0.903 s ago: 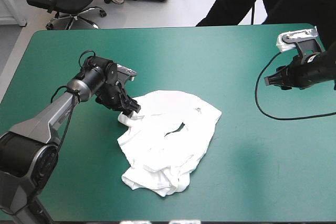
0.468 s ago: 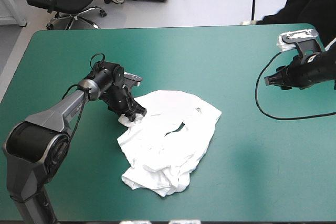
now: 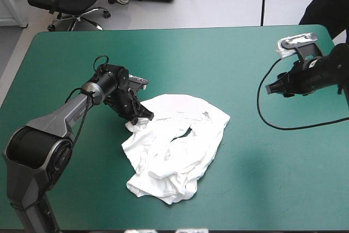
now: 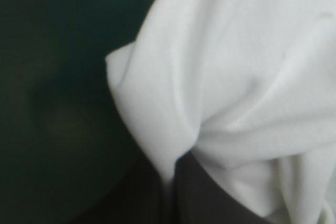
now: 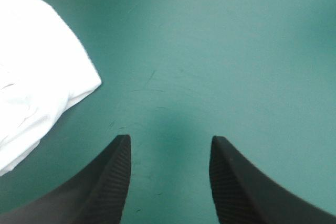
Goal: Fold the cloth
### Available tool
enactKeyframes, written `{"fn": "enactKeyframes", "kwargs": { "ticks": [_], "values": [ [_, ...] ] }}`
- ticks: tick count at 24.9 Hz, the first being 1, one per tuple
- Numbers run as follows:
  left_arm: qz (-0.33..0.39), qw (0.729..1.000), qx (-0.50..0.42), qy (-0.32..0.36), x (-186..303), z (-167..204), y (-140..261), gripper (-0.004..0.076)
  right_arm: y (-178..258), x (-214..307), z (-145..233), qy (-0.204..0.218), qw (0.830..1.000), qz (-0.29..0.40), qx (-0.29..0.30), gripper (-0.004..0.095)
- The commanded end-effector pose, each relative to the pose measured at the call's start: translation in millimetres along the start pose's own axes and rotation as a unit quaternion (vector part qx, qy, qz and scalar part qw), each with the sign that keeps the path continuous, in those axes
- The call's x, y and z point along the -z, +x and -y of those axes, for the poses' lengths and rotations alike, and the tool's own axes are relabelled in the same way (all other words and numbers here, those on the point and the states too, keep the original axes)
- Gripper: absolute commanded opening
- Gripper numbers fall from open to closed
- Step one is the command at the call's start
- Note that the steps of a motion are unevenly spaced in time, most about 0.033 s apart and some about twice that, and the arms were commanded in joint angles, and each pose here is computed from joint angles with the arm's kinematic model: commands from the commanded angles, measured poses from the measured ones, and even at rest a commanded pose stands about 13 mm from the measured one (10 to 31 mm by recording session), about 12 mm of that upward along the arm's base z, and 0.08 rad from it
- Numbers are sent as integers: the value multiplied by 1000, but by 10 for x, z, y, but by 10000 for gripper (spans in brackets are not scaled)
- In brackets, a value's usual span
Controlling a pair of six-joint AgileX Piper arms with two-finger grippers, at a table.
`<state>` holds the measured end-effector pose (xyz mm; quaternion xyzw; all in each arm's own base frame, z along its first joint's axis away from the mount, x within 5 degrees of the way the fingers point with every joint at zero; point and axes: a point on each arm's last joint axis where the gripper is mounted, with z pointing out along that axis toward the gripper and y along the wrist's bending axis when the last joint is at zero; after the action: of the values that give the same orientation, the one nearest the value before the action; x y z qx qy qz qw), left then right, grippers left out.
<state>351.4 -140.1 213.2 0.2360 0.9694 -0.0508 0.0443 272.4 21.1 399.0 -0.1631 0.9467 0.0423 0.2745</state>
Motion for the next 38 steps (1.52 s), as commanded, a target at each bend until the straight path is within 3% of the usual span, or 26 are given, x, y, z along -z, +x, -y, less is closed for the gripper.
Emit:
{"fn": "enactKeyframes", "kwargs": {
  "ticks": [1,5,12,20,27,32,38],
  "values": [
    [31,999,0,-8,257,21,0,-17,-48,-7,-215,-17,999,15,33,438],
    [29,1000,1,-5,257,27,4,-17,-61,-252,-429,-45,997,-16,63,445],
    [26,1000,1,-4,257,28,8,-17,-159,-731,-638,-75,992,-54,83,595],
    [18,1000,1,-4,256,29,23,-17,-200,-1544,-645,-96,985,-104,93,597],
    [19,1000,-2,-5,256,27,21,-17,-207,-1797,-832,-103,980,-106,133,596],
    [12,1000,-2,-4,256,29,34,-17,-142,-2018,-894,-113,976,-139,127,591],
    [9,1000,-3,-5,255,27,40,-17,-71,-2137,-902,-121,970,-173,123,464]
  ]
}}
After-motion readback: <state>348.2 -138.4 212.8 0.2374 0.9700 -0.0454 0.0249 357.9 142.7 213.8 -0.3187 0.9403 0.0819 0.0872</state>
